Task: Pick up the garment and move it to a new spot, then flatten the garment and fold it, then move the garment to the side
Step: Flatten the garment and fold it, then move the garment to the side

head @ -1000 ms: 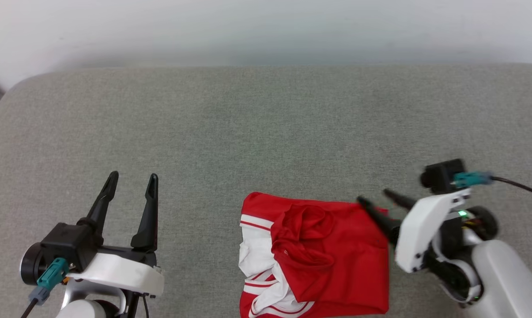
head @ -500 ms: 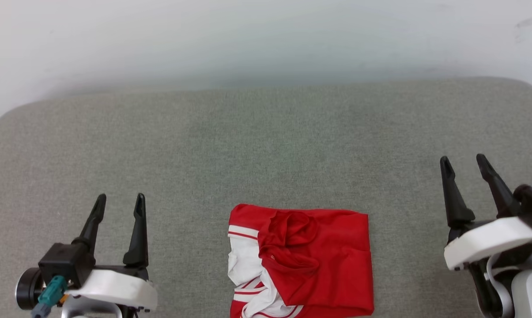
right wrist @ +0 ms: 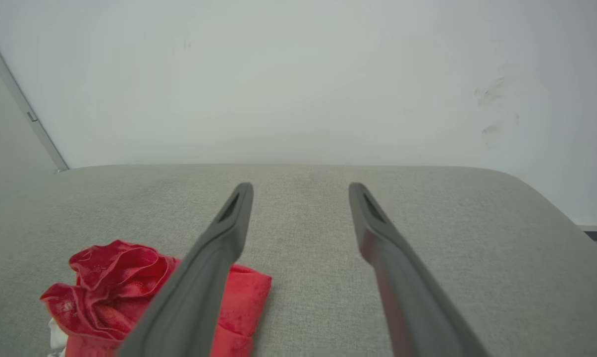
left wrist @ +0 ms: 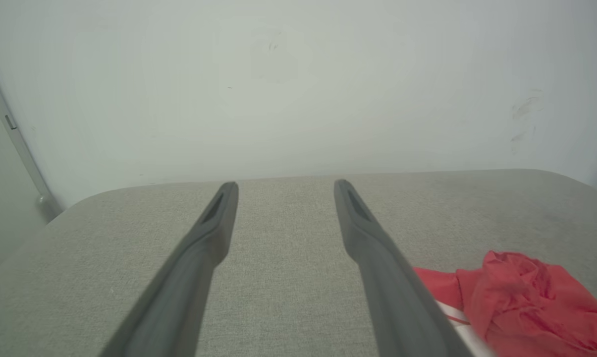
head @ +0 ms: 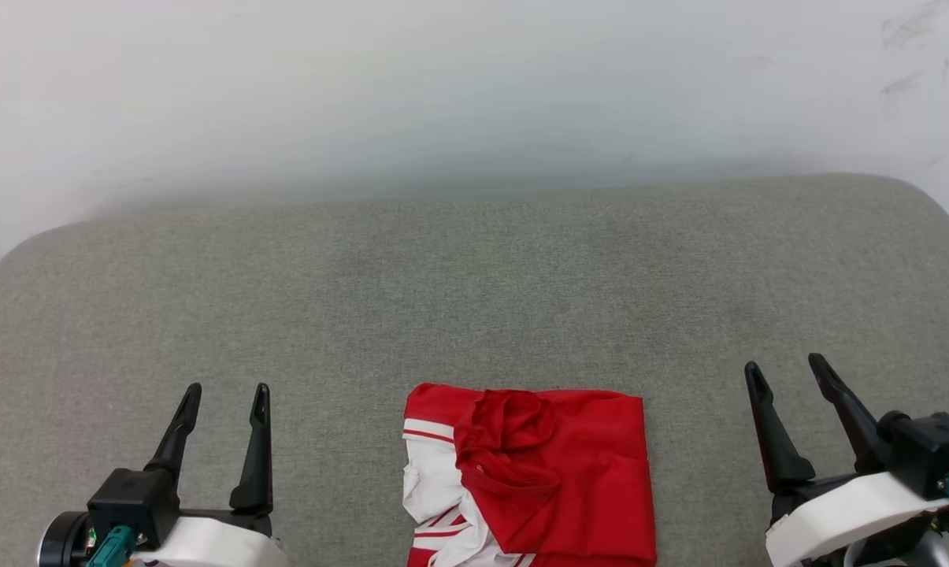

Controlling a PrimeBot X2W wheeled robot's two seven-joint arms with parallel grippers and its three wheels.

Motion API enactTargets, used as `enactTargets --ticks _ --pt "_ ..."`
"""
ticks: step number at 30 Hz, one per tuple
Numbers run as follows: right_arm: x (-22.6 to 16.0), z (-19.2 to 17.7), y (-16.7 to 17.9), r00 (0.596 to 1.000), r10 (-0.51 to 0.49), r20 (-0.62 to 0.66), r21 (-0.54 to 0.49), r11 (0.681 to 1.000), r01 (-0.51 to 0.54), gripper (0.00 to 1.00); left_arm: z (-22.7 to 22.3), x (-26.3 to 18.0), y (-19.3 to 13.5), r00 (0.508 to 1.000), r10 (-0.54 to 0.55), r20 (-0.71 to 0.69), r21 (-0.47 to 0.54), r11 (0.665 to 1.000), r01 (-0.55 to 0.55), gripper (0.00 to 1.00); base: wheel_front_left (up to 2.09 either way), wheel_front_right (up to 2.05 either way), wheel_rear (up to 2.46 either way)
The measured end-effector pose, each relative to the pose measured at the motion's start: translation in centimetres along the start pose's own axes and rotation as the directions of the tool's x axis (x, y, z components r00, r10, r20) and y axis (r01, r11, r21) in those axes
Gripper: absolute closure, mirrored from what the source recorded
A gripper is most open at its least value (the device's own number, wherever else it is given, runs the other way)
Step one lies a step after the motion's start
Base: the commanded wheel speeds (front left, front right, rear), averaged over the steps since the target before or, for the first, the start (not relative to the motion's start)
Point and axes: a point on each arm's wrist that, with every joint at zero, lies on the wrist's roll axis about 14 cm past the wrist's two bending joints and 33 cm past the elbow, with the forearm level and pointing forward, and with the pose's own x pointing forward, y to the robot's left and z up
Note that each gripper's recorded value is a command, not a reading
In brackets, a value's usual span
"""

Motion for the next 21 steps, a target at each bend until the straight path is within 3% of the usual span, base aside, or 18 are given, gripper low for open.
enactTargets --ticks 12,21 --pt "0.1 -0.5 -0.5 0.999 -0.021 -0.036 0.037 0.999 0.023 0.0 -0.4 0.5 0.4 1.0 0.008 -0.006 0.0 1.0 -0.008 0.0 0.0 0.0 0.0" --pt "-0.3 -5.1 -6.1 0.958 -0.12 -0.261 0.207 0.962 0.177 0.0 0.4 1.2 1.6 0.998 0.058 0.031 -0.013 0.998 -0.058 0.0 0.0 0.0 0.0"
